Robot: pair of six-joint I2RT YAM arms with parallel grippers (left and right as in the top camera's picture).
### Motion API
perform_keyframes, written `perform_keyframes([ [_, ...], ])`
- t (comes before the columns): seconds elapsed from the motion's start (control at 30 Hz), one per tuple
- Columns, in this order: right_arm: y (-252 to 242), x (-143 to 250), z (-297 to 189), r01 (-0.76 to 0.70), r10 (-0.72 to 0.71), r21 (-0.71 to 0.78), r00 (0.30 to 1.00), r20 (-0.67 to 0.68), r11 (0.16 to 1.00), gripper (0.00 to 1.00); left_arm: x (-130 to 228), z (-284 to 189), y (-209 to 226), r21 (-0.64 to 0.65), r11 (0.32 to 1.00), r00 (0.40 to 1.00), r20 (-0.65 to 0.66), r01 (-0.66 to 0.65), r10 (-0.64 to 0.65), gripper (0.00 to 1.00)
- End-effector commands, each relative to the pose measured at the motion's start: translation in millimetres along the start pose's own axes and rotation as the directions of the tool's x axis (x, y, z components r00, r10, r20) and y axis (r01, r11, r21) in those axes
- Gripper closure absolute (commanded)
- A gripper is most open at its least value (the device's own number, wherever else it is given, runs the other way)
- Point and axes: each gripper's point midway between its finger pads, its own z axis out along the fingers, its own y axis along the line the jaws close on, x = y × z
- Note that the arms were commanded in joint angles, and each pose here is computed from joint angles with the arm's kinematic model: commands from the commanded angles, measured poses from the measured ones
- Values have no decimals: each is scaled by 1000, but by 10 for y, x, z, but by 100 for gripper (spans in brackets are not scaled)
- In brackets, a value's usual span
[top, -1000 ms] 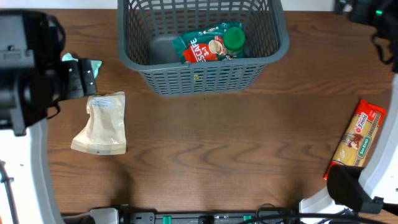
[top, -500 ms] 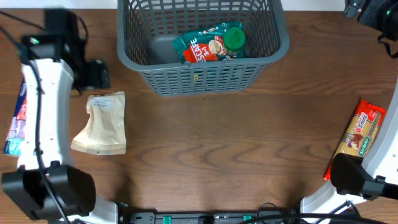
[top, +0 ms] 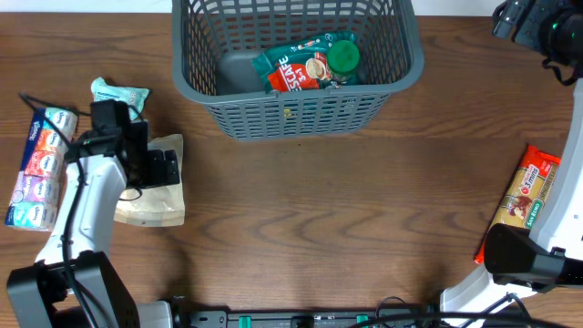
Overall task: Pack container
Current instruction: 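Lower the left gripper onto the beige foil pouch and grasp it, then carry the pouch with the left gripper into the basket and release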
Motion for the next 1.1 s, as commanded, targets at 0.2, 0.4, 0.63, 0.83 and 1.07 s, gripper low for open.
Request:
perform_keyframes([
  [0.2, 19, 66, 87, 15, -16, -15, 999, -33, 1000, 1, -24, 282, 90, 26, 997, 998, -18, -68, 68, 2],
  [0.4, 29, 71, 87, 24, -25, -18, 999, -35, 1000, 1, 44, 568, 68, 51, 996, 994, -79, -71, 75, 2],
  [0.63, 135, 92, 82, 57, -58, -42, 998, -37, 997, 1, 124, 748, 67, 58, 996, 989, -127, -66, 73, 2],
  [0.83, 195, 108, 78, 71, -73, -52, 997, -38, 996, 1, 146, 752, 57, 64, 996, 988, -136, -63, 72, 17],
  [1.07, 198, 110, 78, 72, -74, -53, 997, -39, 996, 1, 154, 703, 25, 79, 997, 987, -157, -25, 37, 67],
])
